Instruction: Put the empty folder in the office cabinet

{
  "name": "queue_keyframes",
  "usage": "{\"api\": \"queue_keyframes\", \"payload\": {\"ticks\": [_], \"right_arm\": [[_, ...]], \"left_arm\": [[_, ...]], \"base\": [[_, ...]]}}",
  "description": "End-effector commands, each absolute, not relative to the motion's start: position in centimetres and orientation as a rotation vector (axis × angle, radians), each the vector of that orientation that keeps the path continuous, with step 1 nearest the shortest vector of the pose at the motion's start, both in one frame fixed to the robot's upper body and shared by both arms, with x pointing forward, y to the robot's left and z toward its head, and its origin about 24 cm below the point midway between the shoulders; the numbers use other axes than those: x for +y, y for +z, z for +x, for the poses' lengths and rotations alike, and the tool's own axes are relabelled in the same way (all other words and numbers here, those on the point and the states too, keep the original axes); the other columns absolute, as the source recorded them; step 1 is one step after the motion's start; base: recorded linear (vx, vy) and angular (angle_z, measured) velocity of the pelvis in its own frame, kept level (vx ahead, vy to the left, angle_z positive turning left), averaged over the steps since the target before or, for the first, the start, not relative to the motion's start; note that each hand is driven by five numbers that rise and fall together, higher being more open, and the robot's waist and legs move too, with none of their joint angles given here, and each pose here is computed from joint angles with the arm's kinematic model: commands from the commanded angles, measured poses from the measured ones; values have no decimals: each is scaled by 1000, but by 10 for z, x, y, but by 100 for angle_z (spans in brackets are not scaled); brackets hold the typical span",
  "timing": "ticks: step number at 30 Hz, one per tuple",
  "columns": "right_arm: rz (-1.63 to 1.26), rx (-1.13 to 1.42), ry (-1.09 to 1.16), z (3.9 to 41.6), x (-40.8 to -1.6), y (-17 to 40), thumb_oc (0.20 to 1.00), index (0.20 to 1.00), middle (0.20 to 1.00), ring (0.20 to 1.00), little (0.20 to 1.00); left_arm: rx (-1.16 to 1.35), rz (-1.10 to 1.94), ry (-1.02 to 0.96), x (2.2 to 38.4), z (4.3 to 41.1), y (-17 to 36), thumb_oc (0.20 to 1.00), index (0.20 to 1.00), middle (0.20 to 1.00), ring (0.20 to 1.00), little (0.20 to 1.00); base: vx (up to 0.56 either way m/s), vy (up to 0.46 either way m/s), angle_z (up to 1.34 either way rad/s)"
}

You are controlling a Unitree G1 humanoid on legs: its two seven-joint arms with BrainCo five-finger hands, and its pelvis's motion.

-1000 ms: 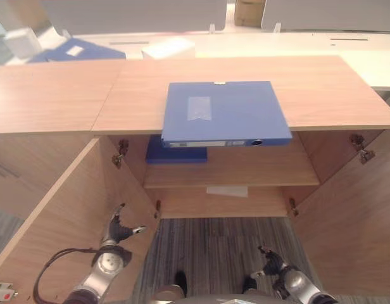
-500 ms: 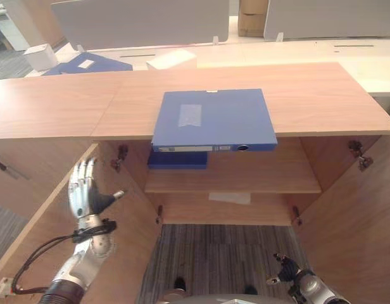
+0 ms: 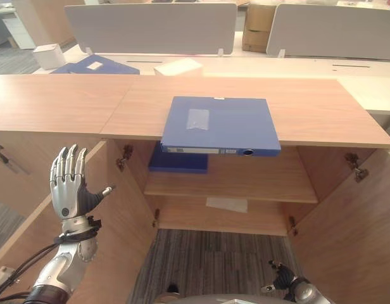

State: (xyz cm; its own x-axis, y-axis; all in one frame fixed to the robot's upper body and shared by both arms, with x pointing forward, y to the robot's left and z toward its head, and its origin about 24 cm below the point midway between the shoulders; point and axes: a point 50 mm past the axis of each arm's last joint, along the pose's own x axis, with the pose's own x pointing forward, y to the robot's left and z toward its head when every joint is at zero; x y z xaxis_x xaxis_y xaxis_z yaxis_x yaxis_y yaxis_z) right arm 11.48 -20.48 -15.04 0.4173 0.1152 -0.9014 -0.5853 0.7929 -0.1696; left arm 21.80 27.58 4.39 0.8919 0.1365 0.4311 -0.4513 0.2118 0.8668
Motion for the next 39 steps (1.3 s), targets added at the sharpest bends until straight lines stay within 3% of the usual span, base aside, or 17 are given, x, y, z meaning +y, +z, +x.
{"api": "queue_keyframes", "payload": {"ticks": [1,26,39], "right_arm": [[-504,956,447,144,-203,-139,1000,1000,1000,1000,1000],[-516,970,500,137,-198,-142,1000,1000,1000,1000,1000],[-526,968,519,132,-196,-144,1000,1000,1000,1000,1000]], "left_arm": [[-501,1351,414,269,246,76,1000,1000,1000,1000,1000],[-577,1288,265,209,290,61,1000,1000,1000,1000,1000],[-502,1398,317,213,306,47,1000,1000,1000,1000,1000]], "base": [[54,28,-9],[37,17,-13],[18,16,-7]]}}
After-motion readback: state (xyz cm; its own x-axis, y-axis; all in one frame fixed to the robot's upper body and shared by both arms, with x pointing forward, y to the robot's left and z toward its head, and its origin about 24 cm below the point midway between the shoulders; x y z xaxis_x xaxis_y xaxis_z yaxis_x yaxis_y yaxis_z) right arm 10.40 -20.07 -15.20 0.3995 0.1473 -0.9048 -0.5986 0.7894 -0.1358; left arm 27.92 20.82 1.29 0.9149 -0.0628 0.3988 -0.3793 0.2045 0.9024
